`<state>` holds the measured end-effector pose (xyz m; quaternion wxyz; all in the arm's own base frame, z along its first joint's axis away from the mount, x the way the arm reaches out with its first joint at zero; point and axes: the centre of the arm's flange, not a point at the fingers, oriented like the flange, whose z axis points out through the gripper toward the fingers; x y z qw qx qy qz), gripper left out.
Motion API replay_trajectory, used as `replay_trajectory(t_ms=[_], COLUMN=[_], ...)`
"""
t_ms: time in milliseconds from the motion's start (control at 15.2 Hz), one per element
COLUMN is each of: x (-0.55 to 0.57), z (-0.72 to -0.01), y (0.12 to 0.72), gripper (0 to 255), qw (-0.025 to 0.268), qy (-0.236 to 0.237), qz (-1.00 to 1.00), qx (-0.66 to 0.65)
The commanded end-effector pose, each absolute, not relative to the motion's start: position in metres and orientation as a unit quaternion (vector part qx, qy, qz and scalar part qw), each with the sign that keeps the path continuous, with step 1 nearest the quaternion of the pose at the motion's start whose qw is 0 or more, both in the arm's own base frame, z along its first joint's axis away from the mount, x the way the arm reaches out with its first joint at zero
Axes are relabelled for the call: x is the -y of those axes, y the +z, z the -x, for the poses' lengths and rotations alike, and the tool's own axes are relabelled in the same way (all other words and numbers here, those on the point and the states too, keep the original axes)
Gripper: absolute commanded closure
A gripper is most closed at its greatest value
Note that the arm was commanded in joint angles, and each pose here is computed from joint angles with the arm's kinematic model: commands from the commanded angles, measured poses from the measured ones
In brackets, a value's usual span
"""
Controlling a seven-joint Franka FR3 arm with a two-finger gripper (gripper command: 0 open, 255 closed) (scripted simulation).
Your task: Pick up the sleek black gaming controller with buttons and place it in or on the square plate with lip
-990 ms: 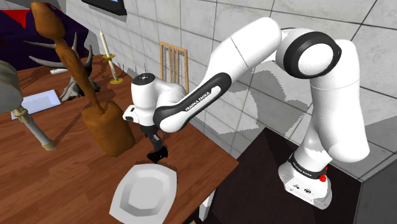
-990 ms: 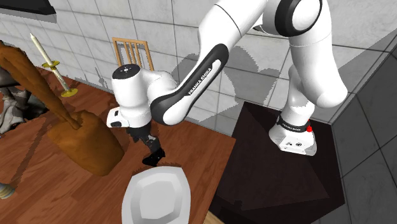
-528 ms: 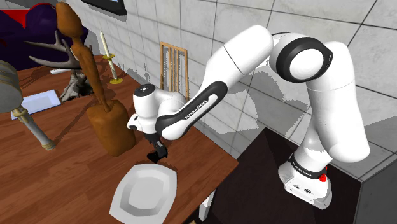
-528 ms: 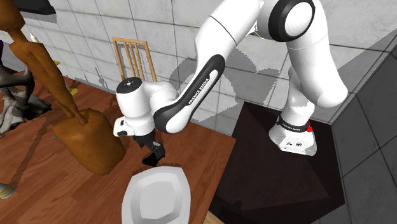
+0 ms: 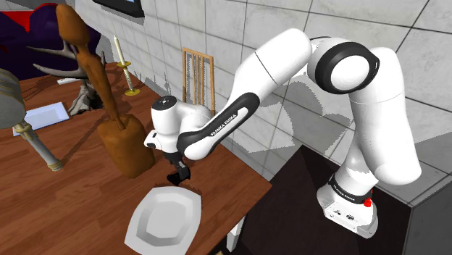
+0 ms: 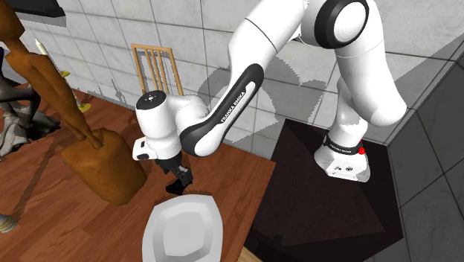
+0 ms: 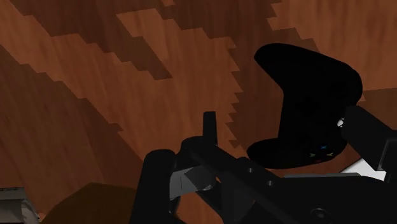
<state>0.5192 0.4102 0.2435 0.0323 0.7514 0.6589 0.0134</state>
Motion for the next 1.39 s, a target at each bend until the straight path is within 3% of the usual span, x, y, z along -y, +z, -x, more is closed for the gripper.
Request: replay_trajectory(t_ms=[0,990,1056,1188,1320], x=[-0.408,-0.408,-0.408,-0.441,-0.440], z=[-0.519,-0.520,-0.520,-0.558,-0.557], y=[0.237,0.276,0.276,0.277,0.266], gripper=[255,255,0,0,0], qw=[0.032,0.032,0.032,0.003,0.003], qy=[0.010,0.010,0.010,-0.098,-0.098], qz=[-0.752,-0.752,-0.752,-0.796,-0.796], qx=[-0.658,-0.658,-0.658,-0.598,-0.598])
